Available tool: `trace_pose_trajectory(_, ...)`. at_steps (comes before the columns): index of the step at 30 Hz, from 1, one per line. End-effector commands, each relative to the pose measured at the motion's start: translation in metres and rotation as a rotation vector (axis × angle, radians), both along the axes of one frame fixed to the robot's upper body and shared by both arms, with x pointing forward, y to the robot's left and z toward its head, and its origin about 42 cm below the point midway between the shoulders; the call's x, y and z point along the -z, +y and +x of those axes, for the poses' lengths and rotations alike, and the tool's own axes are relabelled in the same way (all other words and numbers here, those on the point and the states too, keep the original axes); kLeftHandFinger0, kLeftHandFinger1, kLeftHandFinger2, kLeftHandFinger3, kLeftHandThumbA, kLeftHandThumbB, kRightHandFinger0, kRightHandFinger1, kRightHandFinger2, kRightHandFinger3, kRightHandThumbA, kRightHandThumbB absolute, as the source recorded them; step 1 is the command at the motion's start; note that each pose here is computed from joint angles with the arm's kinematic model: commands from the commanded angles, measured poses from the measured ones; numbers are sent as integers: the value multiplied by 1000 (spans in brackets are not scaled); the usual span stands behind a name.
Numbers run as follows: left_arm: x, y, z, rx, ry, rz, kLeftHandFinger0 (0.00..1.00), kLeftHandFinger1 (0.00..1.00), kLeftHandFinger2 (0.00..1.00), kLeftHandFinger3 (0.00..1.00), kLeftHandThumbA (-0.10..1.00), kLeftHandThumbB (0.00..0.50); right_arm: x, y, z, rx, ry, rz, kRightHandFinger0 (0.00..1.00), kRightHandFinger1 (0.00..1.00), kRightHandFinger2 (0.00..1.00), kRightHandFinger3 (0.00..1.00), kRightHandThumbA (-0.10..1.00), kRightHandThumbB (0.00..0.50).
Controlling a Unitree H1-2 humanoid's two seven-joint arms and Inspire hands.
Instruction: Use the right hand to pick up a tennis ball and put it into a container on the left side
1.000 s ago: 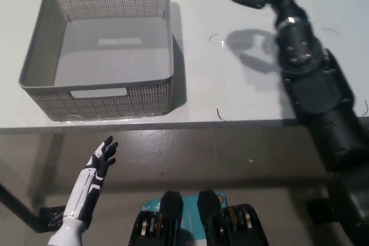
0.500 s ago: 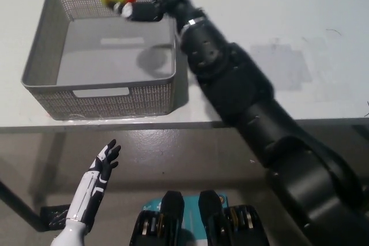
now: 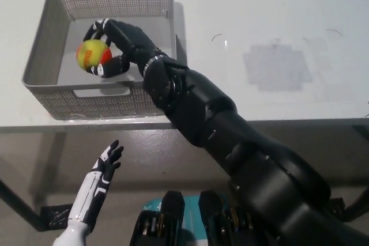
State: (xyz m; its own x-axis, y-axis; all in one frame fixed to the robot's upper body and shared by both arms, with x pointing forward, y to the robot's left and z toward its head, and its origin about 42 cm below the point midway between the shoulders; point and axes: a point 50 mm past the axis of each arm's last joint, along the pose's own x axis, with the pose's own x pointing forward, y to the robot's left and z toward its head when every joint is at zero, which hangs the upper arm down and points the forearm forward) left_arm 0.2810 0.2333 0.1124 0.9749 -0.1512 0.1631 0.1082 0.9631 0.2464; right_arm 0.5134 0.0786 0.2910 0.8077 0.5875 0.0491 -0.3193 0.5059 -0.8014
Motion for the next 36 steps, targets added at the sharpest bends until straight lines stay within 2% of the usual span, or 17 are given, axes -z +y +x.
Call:
trace_pose_trajectory(1, -12, 0, 2, 22, -41, 15, 1000, 1000, 1000, 1000, 1000, 147, -37, 12, 2, -6, -135, -48, 0, 145, 421, 510, 620, 42)
trace_pose_trajectory(2, -12, 0, 3, 22, -40, 17, 1000, 1000, 1000, 1000, 1000, 146, -37, 11, 3, 4, -154, -66, 66, 189, 434, 647, 631, 112)
trace_pose_trajectory(3, -12, 0, 3, 23, -35, 12, 1000, 1000, 1000, 1000, 1000, 150, -38, 10, 3, 13, -164, -79, 100, 231, 467, 713, 648, 154)
trace_pose_trajectory(4, -12, 0, 2, 25, -34, 10, 1000, 1000, 1000, 1000, 1000, 144, -39, 10, 4, 19, -159, -99, 321, 445, 640, 899, 746, 200)
trace_pose_trajectory(5, -12, 0, 2, 25, -34, 11, 1000, 1000, 1000, 1000, 1000, 143, -40, 10, 5, 20, -156, -105, 422, 530, 708, 981, 796, 220)
trace_pose_trajectory(6, -13, 0, 3, 28, -36, 10, 1000, 1000, 1000, 1000, 1000, 142, -43, 9, 6, 11, -150, -118, 967, 1000, 1000, 1000, 901, 317)
trace_pose_trajectory(7, -13, 0, 3, 30, -36, 10, 1000, 1000, 1000, 1000, 1000, 142, -44, 8, 7, 5, -150, -126, 1000, 1000, 1000, 1000, 920, 306)
trace_pose_trajectory(9, -12, 0, 3, 30, -35, 15, 1000, 1000, 1000, 1000, 1000, 143, -47, 5, 9, 1, -164, -127, 1000, 1000, 1000, 1000, 1000, 350)
trace_pose_trajectory(11, -13, -1, 3, 32, -39, 19, 1000, 1000, 1000, 1000, 1000, 135, -53, 2, 11, 8, -189, -106, 1000, 1000, 1000, 1000, 1000, 390)
trace_pose_trajectory(14, -13, -1, 3, 36, -37, 16, 1000, 1000, 1000, 1000, 1000, 130, -69, -3, 14, 11, -247, -57, 1000, 1000, 1000, 1000, 1000, 415)
trace_pose_trajectory(16, -14, -2, 3, 36, -37, 24, 1000, 1000, 1000, 1000, 1000, 137, -82, -8, 16, 8, -265, 0, 1000, 1000, 1000, 1000, 1000, 419)
trace_pose_trajectory(18, -14, -2, 3, 36, -32, 23, 1000, 1000, 1000, 1000, 1000, 154, -96, -13, 18, 6, -309, 51, 1000, 1000, 1000, 1000, 1000, 455)
trace_pose_trajectory(21, -14, 0, 3, 40, -30, 28, 1000, 1000, 1000, 1000, 1000, 141, -121, -24, 19, 2, -373, 165, 1000, 1000, 1000, 1000, 1000, 453)
trace_pose_trajectory(23, -13, 0, 3, 47, -41, 38, 1000, 1000, 1000, 1000, 1000, 117, -145, -37, 16, -4, -438, 235, 1000, 1000, 1000, 1000, 1000, 430)
trace_pose_trajectory(25, -13, 0, 3, 51, -36, 40, 1000, 1000, 1000, 1000, 1000, 119, -164, -50, 8, -13, -476, 308, 1000, 1000, 1000, 1000, 1000, 390)
trace_pose_trajectory(28, -14, 0, 2, 55, -31, 26, 1000, 1000, 1000, 1000, 1000, 104, -190, -79, -11, -39, -531, 425, 1000, 1000, 1000, 1000, 1000, 366)
trace_pose_trajectory(36, -13, 1, 3, 46, -34, 51, 1000, 1000, 1000, 1000, 1000, 116, -203, -187, -75, -12, -659, 620, 1000, 1000, 1000, 1000, 1000, 365)
